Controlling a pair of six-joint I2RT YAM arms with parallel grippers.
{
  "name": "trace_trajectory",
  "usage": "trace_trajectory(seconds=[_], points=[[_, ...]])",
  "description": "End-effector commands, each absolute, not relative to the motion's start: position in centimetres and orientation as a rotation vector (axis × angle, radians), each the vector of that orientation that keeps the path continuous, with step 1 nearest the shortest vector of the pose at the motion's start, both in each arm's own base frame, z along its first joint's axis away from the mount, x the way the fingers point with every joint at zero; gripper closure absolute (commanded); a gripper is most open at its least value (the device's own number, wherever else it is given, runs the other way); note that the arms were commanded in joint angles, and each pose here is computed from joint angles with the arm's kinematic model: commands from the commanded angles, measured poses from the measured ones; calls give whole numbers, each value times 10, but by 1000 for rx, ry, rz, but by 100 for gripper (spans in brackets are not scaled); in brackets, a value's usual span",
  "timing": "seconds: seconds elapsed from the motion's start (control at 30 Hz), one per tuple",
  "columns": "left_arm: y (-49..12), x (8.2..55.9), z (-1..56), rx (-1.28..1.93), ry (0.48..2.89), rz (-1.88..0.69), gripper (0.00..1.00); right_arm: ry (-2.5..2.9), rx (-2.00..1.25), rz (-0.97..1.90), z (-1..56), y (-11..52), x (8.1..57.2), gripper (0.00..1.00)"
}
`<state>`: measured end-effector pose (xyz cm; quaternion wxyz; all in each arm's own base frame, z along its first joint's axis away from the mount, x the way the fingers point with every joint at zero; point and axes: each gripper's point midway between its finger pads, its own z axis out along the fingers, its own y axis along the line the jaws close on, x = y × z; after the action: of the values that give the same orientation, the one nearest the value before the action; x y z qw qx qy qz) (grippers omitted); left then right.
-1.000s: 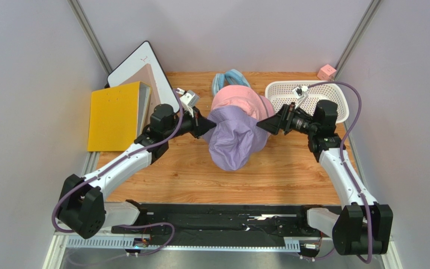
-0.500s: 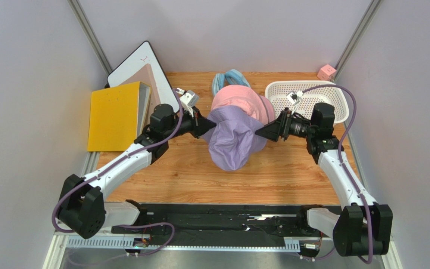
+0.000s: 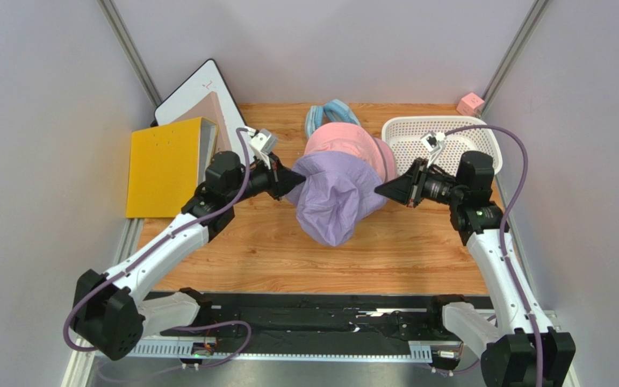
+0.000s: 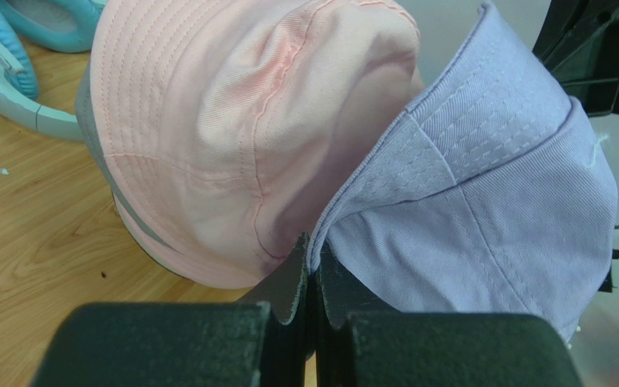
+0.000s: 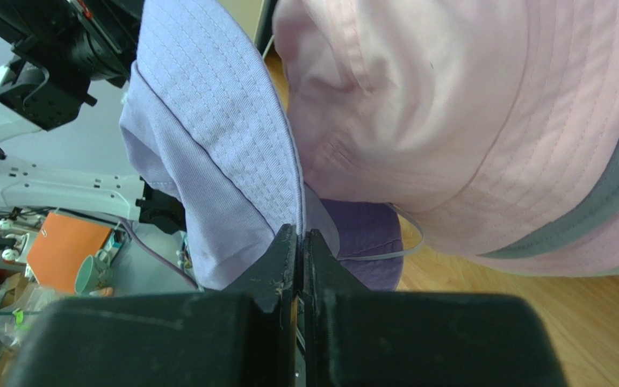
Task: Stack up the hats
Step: Stack the hat on the hat.
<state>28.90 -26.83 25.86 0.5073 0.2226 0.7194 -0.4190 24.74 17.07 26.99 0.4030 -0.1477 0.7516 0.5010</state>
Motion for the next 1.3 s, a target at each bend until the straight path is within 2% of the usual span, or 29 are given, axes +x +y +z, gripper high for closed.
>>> trace_trajectory(seconds=[0.0, 0.17, 0.33, 0.73, 0.93, 1.27], points=[[-262, 285, 301, 514, 1677, -1012, 100, 1841, -335, 1204, 311, 168, 255, 100], [-260, 302, 293, 454, 1783, -995, 100, 1877, -204, 1176, 320, 162, 281, 100], [-255, 320, 276, 329, 1864, -1085, 100, 1924, -86, 1189, 310, 161, 309, 100], [-259, 346, 286, 290, 1826, -1220, 100, 1872, -24, 1224, 327, 163, 343, 100], [-260, 371, 268, 239, 1874, -1256, 100, 1932, 125, 1168, 303, 150, 368, 100], [-254, 409, 222, 184, 2010, -1100, 100, 2047, 324, 914, 250, 115, 393, 100]])
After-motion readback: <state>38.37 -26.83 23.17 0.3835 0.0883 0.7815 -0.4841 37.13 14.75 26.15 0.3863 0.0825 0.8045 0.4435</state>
